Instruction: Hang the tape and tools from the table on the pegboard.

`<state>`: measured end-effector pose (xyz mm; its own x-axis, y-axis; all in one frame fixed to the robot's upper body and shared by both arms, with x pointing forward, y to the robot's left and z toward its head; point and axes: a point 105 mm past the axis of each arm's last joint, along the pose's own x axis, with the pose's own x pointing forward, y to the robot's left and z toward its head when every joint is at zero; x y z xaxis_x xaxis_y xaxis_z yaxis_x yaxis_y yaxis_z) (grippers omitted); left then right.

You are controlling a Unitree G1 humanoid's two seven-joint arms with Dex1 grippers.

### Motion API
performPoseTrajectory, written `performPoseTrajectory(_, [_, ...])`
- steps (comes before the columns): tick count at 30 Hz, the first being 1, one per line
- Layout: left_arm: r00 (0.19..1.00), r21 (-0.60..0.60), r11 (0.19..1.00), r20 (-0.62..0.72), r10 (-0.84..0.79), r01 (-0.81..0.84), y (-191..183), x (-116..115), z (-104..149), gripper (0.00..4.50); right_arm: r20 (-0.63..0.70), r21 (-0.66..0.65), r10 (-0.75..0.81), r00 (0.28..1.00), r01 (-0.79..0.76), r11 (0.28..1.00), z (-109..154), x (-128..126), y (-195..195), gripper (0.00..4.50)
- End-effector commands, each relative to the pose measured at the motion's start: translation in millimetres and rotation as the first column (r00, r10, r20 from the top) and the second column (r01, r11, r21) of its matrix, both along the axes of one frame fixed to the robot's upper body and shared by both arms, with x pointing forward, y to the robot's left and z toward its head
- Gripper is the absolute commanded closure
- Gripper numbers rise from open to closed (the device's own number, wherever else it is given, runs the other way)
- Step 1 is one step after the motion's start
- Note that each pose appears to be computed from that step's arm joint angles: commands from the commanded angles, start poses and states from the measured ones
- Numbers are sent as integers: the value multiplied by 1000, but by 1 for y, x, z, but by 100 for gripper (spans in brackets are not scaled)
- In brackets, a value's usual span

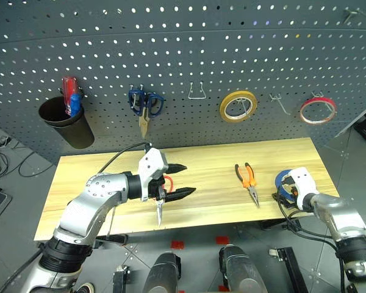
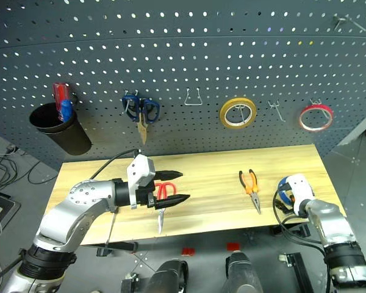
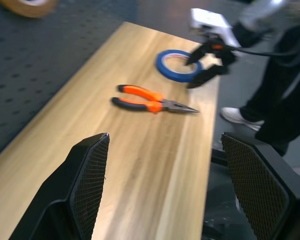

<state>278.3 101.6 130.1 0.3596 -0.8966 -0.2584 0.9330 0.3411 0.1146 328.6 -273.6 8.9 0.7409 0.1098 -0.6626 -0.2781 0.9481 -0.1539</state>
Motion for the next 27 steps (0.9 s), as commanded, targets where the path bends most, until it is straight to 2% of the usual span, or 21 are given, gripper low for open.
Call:
performPoseTrajectory(1, [996, 18, 997, 47, -73, 72, -11, -6, 3, 74, -36, 3, 10, 999, -10, 1000, -3, 7, -3, 0])
performPoseTrajectory(4, [992, 23, 994, 69, -109, 107, -19, -8, 3, 74, -125, 41, -5, 992, 10, 999, -10, 7, -5, 0])
performPoseTrajectory(7, [987, 18, 991, 92, -133, 132, -26, -8, 4, 70, -206, 47, 31, 978, -22, 999, -17, 2, -4, 55])
performPoseTrajectory(11, [982, 10, 987, 107, -158, 158, -31, -7, 5, 70, -248, -36, 80, 965, -92, 995, -25, -2, -8, 192])
performPoseTrajectory(16, [978, 12, 985, 122, -171, 170, -33, -9, 4, 70, -212, -123, 129, 969, -157, 980, -32, 1, 3, 359])
performPoseTrajectory(17, [977, 5, 985, 124, -172, 173, -34, -10, 4, 70, -203, -128, 135, 970, -163, 978, -33, 0, 6, 381])
performPoseTrajectory(19, [978, -29, 984, 122, -169, 173, -37, -11, 8, 70, -174, -126, 130, 976, -153, 980, -30, 0, 8, 382])
performPoseTrajectory(23, [976, -83, 980, 138, -169, 181, -44, -12, 21, 70, -33, -126, 114, 993, -118, 985, 6, 5, 7, 382])
performPoseTrajectory(27, [971, -99, 979, 178, -160, 180, -45, -9, 30, 70, 285, -181, 92, 954, -40, 983, 85, 0, 6, 382])
